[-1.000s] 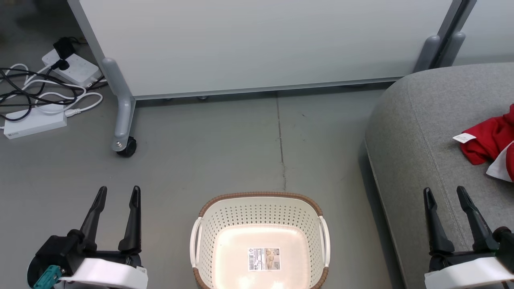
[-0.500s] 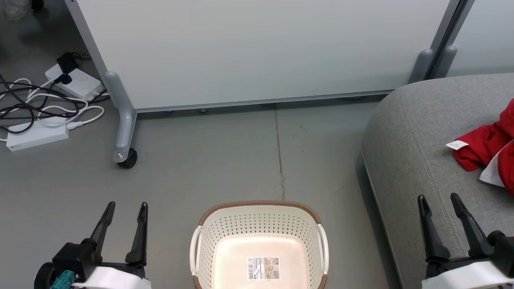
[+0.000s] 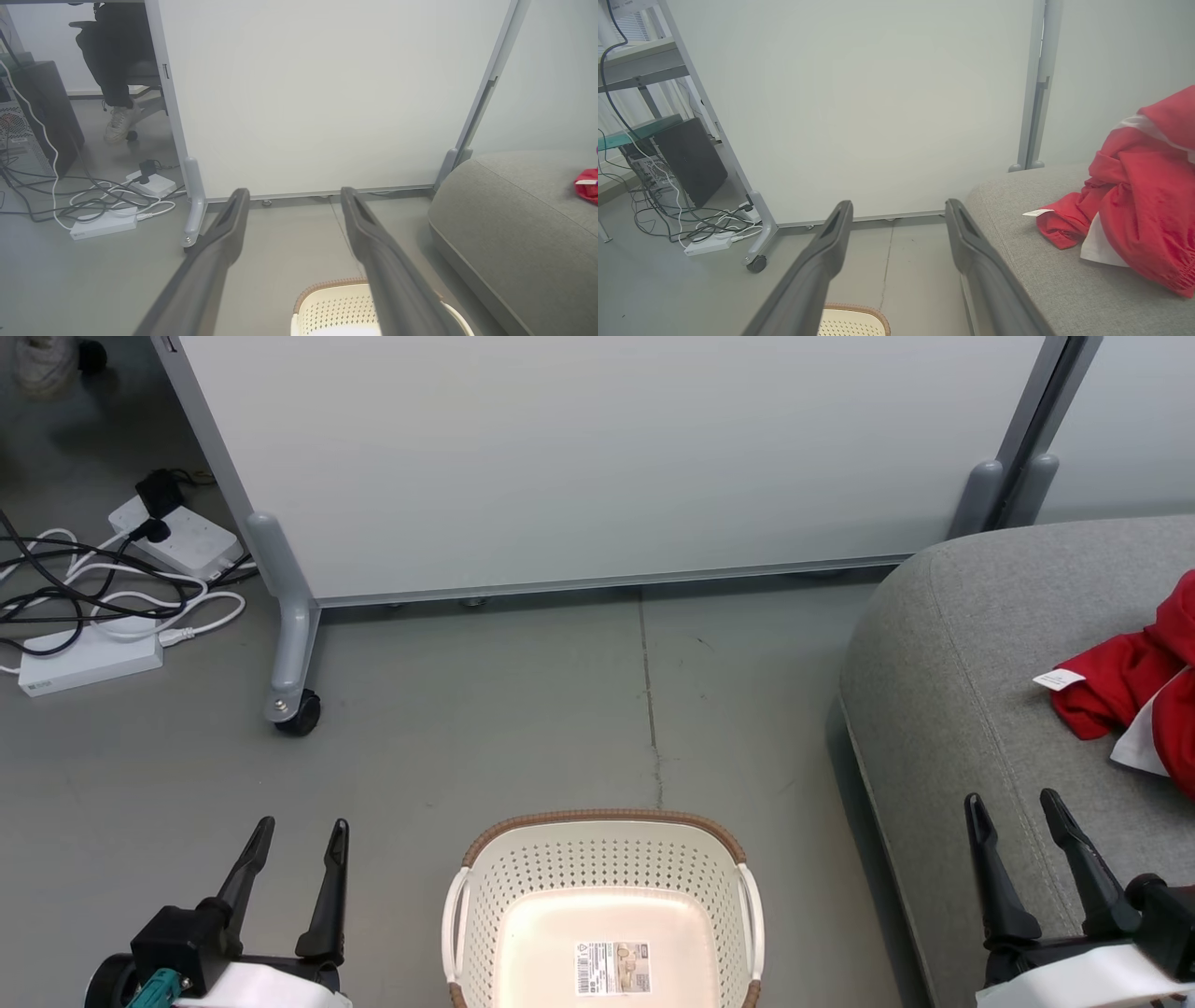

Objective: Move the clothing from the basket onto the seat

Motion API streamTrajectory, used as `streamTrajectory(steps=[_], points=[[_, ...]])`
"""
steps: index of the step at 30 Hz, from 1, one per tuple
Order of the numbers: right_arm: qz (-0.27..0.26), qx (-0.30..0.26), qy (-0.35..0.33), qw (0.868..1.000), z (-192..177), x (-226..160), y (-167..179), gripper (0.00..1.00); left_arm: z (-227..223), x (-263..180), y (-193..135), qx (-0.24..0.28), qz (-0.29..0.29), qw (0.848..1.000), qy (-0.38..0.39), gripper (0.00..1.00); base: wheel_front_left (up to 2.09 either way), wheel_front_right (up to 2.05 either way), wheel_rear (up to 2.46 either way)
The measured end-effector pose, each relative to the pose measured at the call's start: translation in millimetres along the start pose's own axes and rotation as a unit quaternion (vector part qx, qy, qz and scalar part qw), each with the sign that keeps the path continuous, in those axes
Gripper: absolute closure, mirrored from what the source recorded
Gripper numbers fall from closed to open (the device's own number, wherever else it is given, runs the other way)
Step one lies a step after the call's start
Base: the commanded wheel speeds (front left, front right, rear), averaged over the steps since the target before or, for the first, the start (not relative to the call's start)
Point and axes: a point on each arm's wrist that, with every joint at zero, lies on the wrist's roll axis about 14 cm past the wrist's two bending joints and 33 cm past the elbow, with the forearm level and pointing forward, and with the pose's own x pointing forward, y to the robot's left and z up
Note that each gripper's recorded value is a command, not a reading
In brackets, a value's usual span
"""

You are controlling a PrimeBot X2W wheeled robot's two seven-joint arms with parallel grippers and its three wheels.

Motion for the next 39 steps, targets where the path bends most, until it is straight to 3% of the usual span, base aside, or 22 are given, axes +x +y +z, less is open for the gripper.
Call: streamTrajectory(steps=[28, 29, 39], points=[[0.016, 0.007, 0.009, 1.000, -5, 5, 10, 0.00, -4, -4, 4, -0.006, 0.011, 1.000, 0.003, 0.00, 0.00, 0.00, 0.00], [0.016, 0.007, 0.011, 1.000, -7, 5, 10, 1.00, -6, -5, 4, -0.007, 0.012, 1.000, 0.007, 1.00, 0.00, 0.00, 0.00], [-0.006, 0.074, 0.049, 0.996, -29, 0, 2, 1.00, -27, -12, 0, -0.077, 0.028, 0.996, 0.040, 1.00, 0.00, 0.00, 0.00]])
